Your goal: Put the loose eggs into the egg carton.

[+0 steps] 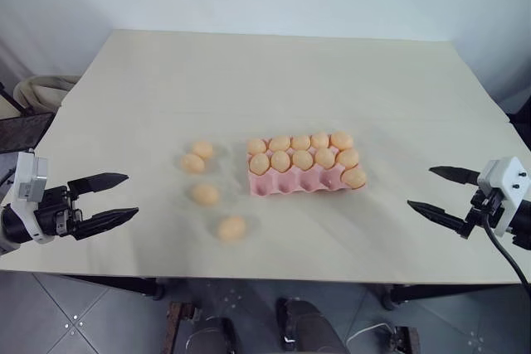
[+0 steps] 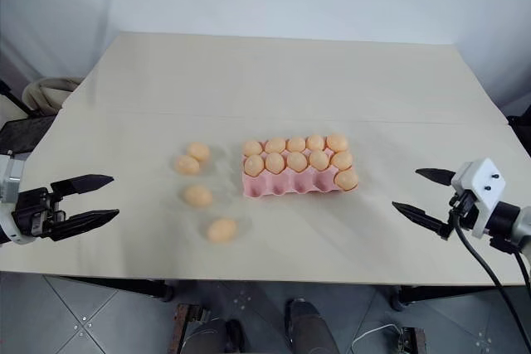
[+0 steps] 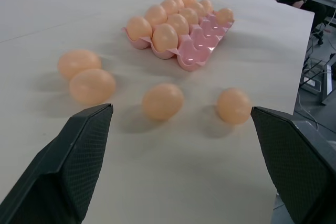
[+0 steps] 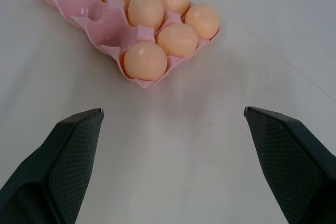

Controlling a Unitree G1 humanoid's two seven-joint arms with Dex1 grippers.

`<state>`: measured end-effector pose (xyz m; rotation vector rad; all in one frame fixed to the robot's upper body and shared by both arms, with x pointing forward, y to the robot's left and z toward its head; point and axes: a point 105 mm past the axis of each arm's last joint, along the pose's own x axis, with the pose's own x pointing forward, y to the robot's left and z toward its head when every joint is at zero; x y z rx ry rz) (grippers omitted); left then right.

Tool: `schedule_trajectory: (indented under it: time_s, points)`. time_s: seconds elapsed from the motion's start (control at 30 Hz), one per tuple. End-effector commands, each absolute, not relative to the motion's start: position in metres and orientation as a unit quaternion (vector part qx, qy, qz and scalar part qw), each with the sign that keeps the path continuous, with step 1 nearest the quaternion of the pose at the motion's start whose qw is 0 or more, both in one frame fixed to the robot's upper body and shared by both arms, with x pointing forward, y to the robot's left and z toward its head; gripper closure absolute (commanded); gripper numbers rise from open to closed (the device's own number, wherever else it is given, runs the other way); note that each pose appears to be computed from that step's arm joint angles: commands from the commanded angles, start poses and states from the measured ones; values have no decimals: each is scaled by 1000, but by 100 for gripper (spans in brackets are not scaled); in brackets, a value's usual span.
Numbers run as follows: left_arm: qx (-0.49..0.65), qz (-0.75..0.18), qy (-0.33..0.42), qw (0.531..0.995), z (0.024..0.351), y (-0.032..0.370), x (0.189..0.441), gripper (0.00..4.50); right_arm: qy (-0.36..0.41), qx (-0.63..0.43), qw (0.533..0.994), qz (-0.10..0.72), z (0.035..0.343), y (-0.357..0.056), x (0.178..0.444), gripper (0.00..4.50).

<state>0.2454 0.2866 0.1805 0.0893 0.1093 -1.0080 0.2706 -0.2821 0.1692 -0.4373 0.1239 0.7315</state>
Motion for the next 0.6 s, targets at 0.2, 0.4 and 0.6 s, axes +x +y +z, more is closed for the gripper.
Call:
schedule_trajectory:
  time_s: [0.2, 0.4, 0.6]
  points:
    - [50, -458, 53, 886, 182, 290, 254, 1, 48, -219, 908, 354, 176, -277, 271, 0]
    - [50, -442, 70, 893, 180, 284, 254, 1, 47, -217, 907, 357, 176, -277, 274, 0]
    - [62, -443, 58, 892, 179, 266, 244, 1, 54, -217, 904, 365, 175, -278, 274, 0]
